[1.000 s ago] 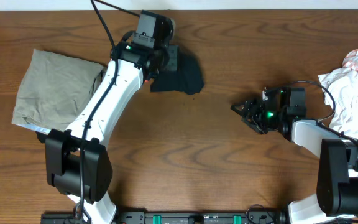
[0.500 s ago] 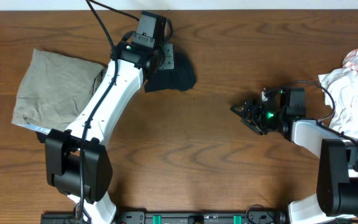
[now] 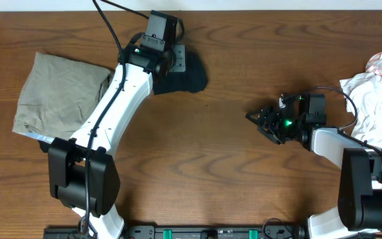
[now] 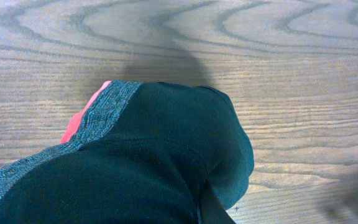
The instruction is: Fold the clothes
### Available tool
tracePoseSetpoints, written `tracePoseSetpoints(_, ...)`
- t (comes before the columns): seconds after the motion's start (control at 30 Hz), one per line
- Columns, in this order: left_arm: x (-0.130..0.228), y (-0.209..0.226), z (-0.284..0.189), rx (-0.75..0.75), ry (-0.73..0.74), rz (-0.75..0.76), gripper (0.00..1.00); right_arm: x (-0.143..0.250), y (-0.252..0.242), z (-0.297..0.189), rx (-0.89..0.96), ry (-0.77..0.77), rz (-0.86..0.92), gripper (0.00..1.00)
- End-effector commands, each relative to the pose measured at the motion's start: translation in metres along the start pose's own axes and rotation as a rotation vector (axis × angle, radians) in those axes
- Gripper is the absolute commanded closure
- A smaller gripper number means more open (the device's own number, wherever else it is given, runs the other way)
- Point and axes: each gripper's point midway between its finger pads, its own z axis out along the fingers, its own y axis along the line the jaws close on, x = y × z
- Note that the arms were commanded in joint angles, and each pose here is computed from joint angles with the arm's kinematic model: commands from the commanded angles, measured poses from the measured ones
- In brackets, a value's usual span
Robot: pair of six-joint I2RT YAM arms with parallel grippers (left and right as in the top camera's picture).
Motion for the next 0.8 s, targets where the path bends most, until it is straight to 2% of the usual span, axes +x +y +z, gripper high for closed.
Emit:
tracePoseSetpoints(0.0,-0.012,0.001,-0.011,-0.005,-0.044,0.014,0.94,0.000,-0.005,0.001,0.021,-0.003,-0.009,0.25)
tracePoseSetpoints(0.37,-0.005,0.003,-0.010,-0.014,-0.015,0.014,0.94,0.002,-0.006,0.000,0.027,0.004,-0.001,0.25)
tracePoseSetpoints(0.77,-0.004,0.024,-0.012,-0.046,0.003,-0.017,0.94,0.004,-0.008,0.000,0.032,0.010,0.005,0.25)
